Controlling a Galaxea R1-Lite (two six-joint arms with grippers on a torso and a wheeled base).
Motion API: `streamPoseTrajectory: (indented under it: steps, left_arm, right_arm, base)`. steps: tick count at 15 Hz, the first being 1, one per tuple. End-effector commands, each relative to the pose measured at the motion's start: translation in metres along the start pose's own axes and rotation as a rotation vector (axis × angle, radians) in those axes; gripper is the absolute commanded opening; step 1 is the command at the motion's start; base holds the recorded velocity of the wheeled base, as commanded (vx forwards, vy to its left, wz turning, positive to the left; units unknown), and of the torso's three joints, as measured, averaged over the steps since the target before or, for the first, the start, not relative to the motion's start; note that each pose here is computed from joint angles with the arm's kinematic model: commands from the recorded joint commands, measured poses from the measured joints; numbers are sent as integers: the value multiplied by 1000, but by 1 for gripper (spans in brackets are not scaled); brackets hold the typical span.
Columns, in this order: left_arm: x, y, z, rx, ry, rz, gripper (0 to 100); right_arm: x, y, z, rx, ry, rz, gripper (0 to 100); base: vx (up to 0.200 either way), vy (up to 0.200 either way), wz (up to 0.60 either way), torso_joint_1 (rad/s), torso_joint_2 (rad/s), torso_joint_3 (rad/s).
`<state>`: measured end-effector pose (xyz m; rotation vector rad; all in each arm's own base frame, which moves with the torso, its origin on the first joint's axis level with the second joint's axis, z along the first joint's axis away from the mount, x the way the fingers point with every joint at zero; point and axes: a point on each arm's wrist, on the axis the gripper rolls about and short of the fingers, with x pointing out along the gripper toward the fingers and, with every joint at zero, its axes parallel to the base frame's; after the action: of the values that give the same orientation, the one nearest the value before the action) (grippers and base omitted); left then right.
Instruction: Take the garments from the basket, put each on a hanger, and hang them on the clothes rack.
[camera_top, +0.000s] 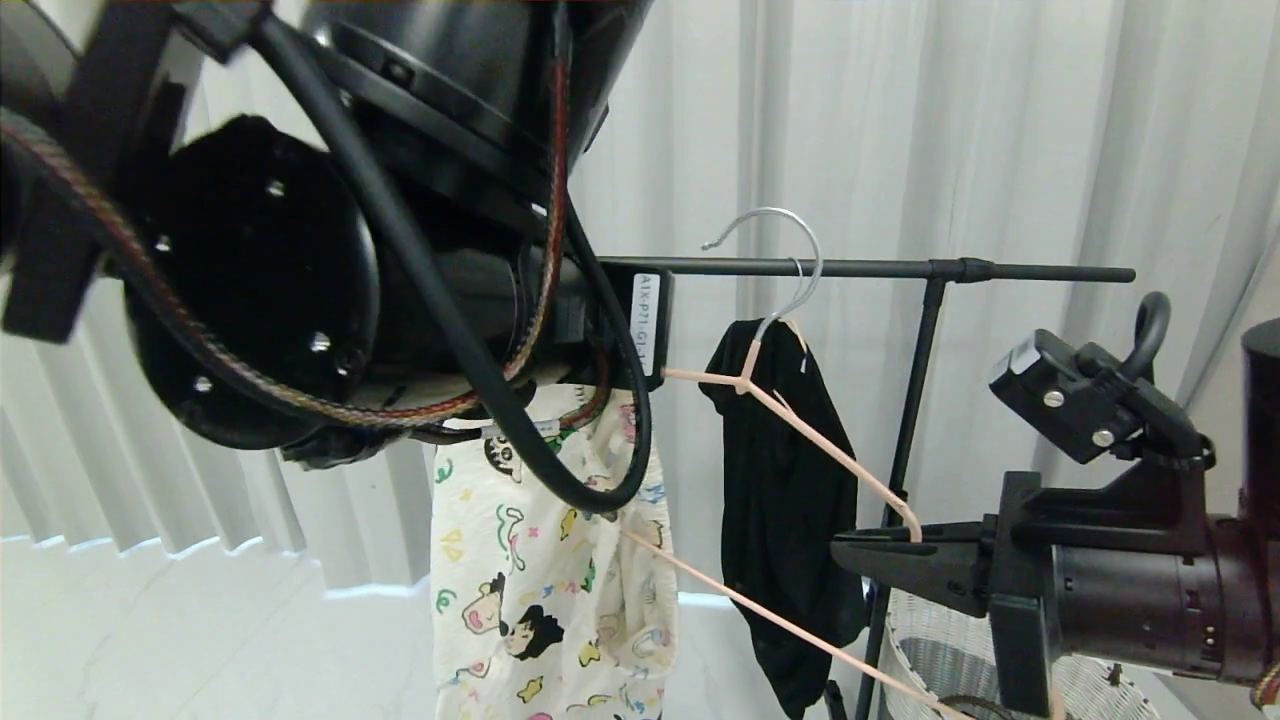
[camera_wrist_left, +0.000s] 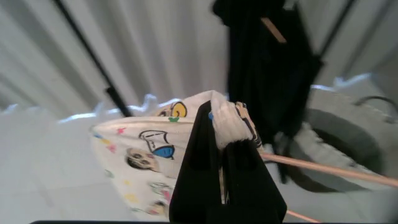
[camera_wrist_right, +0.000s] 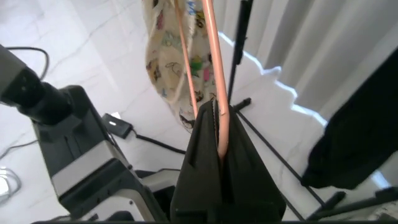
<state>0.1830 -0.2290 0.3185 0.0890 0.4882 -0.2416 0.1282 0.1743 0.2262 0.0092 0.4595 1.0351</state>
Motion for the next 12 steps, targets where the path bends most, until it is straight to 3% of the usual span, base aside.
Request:
streamPoseTrajectory:
  steps: [1,4,10,11,12]
  left_arm:
    - [-14,-6,7,-21,-28,-74,0]
    - [-24,-8,10,-27,-31,-151,0]
    - [-19,1,13,-42,-36,-110,0]
    - [-19,1,13,-42,-36,-110,100]
    - [-19,1,13,-42,-36,-110,100]
  right_arm:
    - [16,4,0,11,20,23,0]
    - [25,5,7,10,2,31,0]
    - [17,6,11,11,-34,-11,0]
    - [17,6,11,16,-46,-22,0]
    - [17,6,13,28,-61,-22,0]
  base:
    - [0,0,0,0,0,0]
    - [0,0,0,0,0,0]
    - [0,0,0,0,0,0]
    - [0,0,0,0,0,0]
    - [0,0,0,0,0,0]
